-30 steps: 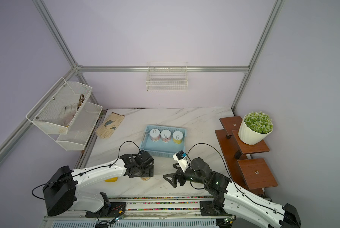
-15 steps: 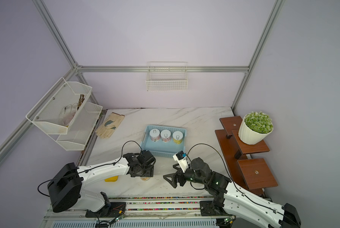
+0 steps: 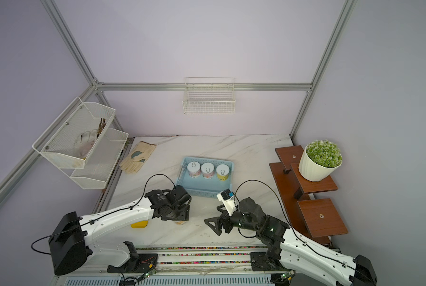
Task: Put the canned food in the basket
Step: Pick up the canned food from the center of the board, then place the canned food in the basket.
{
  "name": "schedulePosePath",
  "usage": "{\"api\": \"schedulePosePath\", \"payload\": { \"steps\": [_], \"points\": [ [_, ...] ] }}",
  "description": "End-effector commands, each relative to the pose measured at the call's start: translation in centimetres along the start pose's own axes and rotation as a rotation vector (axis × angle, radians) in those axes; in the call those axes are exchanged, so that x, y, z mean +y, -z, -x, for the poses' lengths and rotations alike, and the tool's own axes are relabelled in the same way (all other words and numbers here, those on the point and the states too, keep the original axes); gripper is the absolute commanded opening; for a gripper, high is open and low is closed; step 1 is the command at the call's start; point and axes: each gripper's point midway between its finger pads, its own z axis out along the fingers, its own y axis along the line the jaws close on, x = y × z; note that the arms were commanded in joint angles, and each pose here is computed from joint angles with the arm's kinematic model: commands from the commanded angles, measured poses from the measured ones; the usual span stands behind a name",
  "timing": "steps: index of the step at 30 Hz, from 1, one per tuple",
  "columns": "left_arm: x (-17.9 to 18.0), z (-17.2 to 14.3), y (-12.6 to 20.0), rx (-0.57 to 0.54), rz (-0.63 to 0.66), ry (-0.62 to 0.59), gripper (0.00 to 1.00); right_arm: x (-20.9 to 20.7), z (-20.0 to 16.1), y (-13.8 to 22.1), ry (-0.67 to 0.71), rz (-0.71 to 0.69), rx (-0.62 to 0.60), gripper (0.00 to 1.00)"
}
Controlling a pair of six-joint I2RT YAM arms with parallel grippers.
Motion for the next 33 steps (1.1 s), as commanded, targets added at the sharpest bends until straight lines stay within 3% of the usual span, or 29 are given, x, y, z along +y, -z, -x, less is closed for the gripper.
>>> {"api": "schedulePosePath", "payload": {
  "steps": [1,4,6,9,16,23,29,33],
  "points": [
    [-1.0,3.0,4.0,-0.122,-0.061,-0.034,0.52,0.9,1.2,0.3,0.017,0.034,-0.049,0.99],
    [-1.4,4.5,5.4,-0.165,-0.066,-0.053,0.37,1.3,2.2,0.7,0.048,0.04,-0.09,0.99],
    [-1.8,5.5,5.8,-0.184,-0.071,-0.061,0.16,1.5,3.4,1.0,0.067,0.032,-0.129,0.99],
    [-2.3,7.0,6.0,-0.196,-0.068,-0.074,0.03,1.6,5.3,1.4,0.089,0.014,-0.195,0.99],
    [-2.5,11.2,6.7,-0.247,-0.053,-0.092,0.0,0.2,7.7,1.4,0.096,-0.074,-0.243,0.99],
    [-2.7,14.7,4.9,-0.226,-0.016,-0.11,0.0,-1.0,9.0,1.5,0.062,-0.081,-0.248,0.99],
    [-2.7,17.0,3.9,-0.218,0.028,-0.136,0.0,-4.7,9.0,2.1,0.01,-0.269,-0.227,0.97],
    [-3.0,18.3,3.2,-0.209,0.037,-0.146,0.0,-5.1,8.8,2.2,0.006,-0.282,-0.219,0.97]
  ]
}}
